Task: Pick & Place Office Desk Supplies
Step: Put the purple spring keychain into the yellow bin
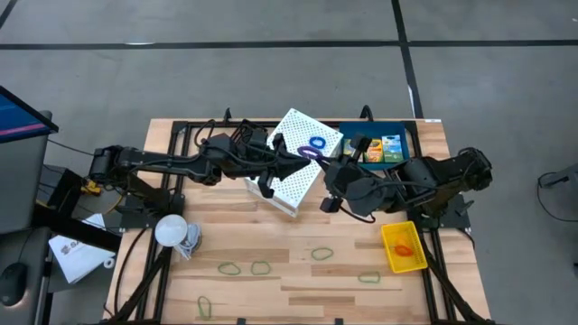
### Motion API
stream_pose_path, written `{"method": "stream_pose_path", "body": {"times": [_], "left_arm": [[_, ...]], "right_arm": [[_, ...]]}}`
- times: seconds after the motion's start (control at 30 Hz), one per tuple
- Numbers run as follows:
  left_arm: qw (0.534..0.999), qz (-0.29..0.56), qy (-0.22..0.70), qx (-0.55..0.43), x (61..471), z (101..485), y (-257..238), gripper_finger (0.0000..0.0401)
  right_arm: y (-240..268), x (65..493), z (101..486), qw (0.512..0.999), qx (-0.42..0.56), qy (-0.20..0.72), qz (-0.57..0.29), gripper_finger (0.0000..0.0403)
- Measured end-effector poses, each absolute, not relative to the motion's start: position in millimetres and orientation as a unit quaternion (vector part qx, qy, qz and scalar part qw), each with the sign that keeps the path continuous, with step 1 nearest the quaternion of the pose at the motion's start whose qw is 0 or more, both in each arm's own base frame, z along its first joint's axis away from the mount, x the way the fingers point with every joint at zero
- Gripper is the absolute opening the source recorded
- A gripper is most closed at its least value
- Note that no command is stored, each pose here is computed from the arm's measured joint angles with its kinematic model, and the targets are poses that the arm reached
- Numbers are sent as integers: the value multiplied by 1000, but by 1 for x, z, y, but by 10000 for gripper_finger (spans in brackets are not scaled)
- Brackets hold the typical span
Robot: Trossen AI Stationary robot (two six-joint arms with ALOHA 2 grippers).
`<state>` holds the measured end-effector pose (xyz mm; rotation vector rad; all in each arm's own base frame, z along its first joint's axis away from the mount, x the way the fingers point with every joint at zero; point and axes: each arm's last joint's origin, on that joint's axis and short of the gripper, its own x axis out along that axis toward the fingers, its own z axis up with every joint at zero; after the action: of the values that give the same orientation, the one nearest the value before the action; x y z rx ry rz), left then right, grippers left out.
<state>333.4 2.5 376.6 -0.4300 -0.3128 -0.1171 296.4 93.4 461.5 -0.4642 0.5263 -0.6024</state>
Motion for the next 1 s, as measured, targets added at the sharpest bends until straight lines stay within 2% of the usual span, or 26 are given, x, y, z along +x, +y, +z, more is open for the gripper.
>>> {"method": "stream_pose_path", "body": {"times": [0.27, 0.6, 0.83, 1.0], "left_arm": [[960, -72, -151, -226, 333, 377, 2, 14], [956, -159, -92, -227, 334, 370, -3, 97], [972, -141, -36, -186, 333, 361, -2, 135], [984, -82, 13, -157, 319, 362, 11, 152]], "right_arm": [[93, 297, 462, 898, -213, 248, -296, 5], [93, 296, 463, 893, -208, 237, -322, 1], [91, 293, 465, 897, -170, 218, -346, 1], [94, 283, 470, 906, -144, 203, -343, 0]]}}
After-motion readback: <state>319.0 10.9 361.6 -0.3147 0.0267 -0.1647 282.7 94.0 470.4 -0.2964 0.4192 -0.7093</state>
